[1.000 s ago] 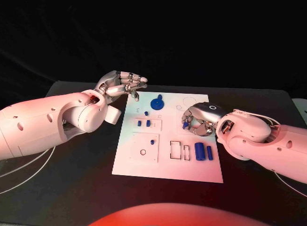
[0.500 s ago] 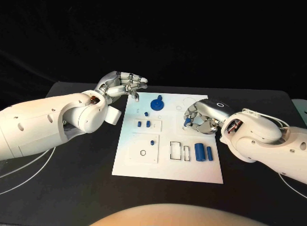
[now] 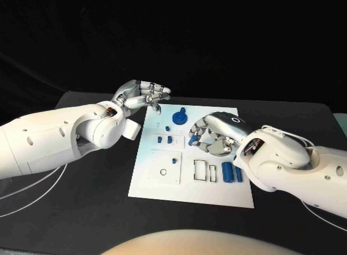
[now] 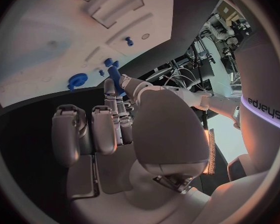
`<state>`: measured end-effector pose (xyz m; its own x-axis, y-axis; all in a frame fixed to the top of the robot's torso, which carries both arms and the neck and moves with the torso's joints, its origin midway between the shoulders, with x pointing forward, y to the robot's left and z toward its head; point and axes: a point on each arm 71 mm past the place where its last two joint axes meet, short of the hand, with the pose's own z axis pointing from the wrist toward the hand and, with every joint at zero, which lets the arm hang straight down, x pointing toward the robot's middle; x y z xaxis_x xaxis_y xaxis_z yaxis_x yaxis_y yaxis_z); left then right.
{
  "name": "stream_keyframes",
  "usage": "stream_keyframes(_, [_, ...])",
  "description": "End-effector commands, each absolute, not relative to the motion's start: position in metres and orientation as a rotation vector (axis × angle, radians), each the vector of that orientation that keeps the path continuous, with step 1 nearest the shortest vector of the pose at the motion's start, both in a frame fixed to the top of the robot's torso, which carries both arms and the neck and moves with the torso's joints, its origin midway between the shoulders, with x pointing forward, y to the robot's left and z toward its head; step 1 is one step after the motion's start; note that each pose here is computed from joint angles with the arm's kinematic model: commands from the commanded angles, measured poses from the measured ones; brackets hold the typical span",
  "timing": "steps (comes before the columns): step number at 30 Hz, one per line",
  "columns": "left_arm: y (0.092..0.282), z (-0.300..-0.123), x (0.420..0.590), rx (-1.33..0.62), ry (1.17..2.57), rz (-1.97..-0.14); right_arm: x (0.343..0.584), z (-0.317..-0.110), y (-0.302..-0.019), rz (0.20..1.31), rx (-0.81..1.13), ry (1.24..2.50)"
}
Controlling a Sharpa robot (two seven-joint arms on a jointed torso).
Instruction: Assemble the parts on the task board
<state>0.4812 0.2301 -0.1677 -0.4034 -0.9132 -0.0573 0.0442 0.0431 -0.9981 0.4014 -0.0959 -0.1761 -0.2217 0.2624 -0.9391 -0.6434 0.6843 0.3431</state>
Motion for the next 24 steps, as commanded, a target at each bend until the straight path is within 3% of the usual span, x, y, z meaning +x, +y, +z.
stream_keyframes(1, [0.227,-0.167,0.482,-0.914,1.504,-1.503,0.392,-0.179,-0.079,0.911,-0.352,1.562])
stream_keyframes(10, [0.223,-0.167,0.482,-0.913,1.507,-1.511,0.375,-0.207,-0.044,0.983,-0.390,1.591])
stream_keyframes(24, [0.221,-0.167,0.482,-0.914,1.509,-1.512,0.372,-0.238,-0.035,0.969,-0.400,1.625])
